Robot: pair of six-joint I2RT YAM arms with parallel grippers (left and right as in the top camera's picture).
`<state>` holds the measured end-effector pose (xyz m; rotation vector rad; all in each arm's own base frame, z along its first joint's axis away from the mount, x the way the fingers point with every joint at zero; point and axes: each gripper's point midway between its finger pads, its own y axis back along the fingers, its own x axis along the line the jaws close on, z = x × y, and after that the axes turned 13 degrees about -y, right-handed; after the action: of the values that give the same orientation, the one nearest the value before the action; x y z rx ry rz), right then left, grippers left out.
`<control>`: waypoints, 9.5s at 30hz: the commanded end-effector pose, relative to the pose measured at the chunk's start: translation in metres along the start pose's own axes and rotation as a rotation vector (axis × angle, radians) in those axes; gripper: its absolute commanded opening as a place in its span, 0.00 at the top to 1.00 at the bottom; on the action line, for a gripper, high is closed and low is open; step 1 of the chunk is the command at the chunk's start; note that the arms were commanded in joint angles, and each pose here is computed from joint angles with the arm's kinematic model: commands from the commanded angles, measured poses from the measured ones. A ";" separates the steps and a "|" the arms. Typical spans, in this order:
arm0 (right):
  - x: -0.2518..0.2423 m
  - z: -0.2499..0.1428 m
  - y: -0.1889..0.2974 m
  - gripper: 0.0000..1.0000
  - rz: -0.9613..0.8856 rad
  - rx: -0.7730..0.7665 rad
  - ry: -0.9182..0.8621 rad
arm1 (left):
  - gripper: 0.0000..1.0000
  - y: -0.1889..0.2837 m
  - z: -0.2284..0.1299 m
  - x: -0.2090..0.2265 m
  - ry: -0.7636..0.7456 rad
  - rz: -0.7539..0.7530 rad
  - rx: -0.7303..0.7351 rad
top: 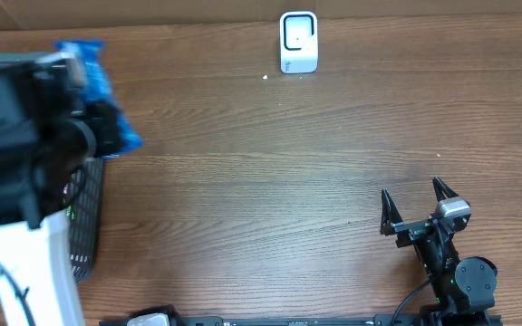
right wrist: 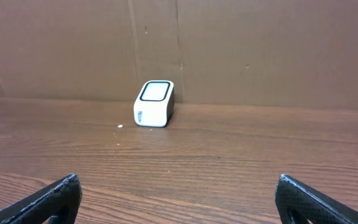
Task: Scan the item barcode
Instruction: 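Carry the blue bar out of the basket toward the scanner, then release the blue bar onto the table in front of the scanner, then move the left gripper back over the grey basket, then lower the left gripper onto the green-and-clear snack bag, then close the left gripper on the snack bag and lift it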
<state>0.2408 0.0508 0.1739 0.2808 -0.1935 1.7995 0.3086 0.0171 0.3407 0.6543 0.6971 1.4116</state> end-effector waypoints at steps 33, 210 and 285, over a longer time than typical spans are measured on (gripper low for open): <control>0.000 -0.002 0.000 0.00 0.005 -0.003 -0.002 | 0.94 -0.281 -0.146 -0.159 -0.113 -0.080 0.625; 0.000 -0.002 0.000 0.00 0.005 -0.003 -0.002 | 0.96 -0.278 -0.239 0.273 0.373 0.387 0.545; 0.000 -0.002 0.000 0.00 0.005 -0.003 -0.002 | 0.96 -0.124 -0.025 0.266 0.455 0.142 0.352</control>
<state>0.2408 0.0507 0.1739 0.2807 -0.1936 1.7991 0.3703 0.2737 0.1808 0.7325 1.3801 1.5228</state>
